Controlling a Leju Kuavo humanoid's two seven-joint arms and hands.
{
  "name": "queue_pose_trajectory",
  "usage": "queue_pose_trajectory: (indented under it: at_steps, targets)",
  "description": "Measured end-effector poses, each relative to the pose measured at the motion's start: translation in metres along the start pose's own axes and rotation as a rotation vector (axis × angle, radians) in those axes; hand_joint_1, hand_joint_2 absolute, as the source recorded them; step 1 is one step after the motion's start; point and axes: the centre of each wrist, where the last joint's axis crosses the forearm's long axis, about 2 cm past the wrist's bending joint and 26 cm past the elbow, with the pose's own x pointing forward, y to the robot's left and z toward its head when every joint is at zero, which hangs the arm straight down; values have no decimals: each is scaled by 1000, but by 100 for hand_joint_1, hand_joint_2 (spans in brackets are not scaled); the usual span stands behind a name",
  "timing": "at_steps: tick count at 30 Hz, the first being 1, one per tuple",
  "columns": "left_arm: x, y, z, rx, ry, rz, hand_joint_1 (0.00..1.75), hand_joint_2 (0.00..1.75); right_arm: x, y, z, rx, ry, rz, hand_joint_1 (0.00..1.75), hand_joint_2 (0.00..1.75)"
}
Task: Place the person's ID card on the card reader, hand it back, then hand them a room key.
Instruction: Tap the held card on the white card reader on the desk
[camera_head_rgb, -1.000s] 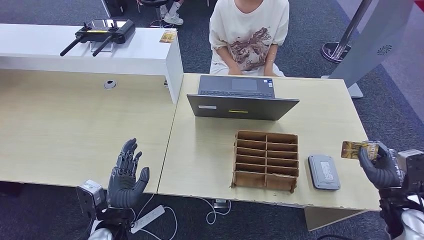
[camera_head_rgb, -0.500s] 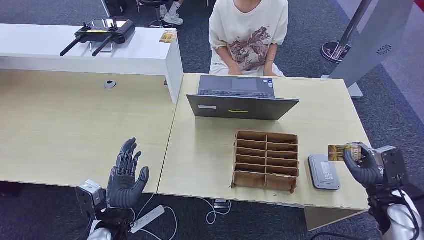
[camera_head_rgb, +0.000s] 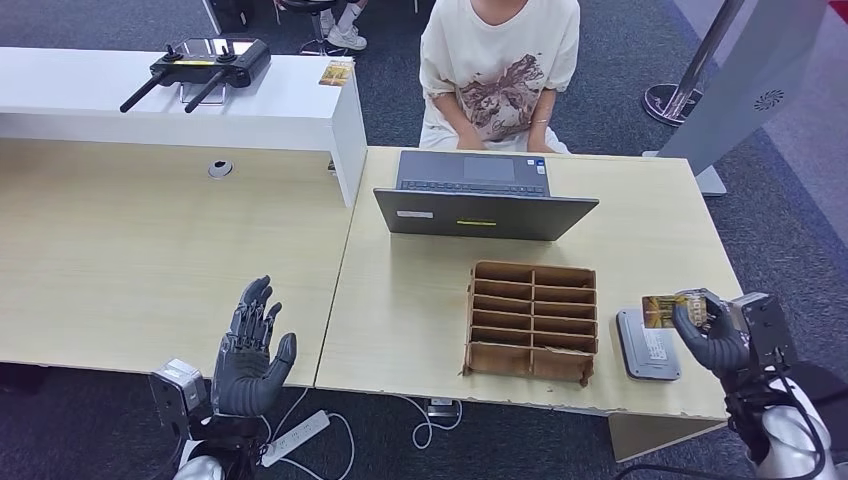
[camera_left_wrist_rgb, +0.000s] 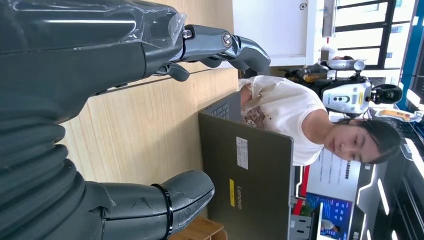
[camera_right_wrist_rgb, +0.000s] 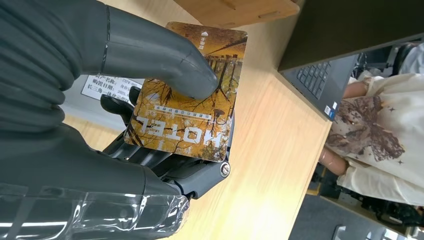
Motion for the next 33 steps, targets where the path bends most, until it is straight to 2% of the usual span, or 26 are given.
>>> queue_pose_trajectory:
  at_steps: [12, 33]
  targets:
    - [0, 2, 1, -11, -3, -4, 0, 175, -7, 11, 3, 50, 42, 30, 175, 175]
    - [3, 9, 7, -4, -21, -63, 0, 175, -13, 9, 7, 73, 33, 16, 175, 175]
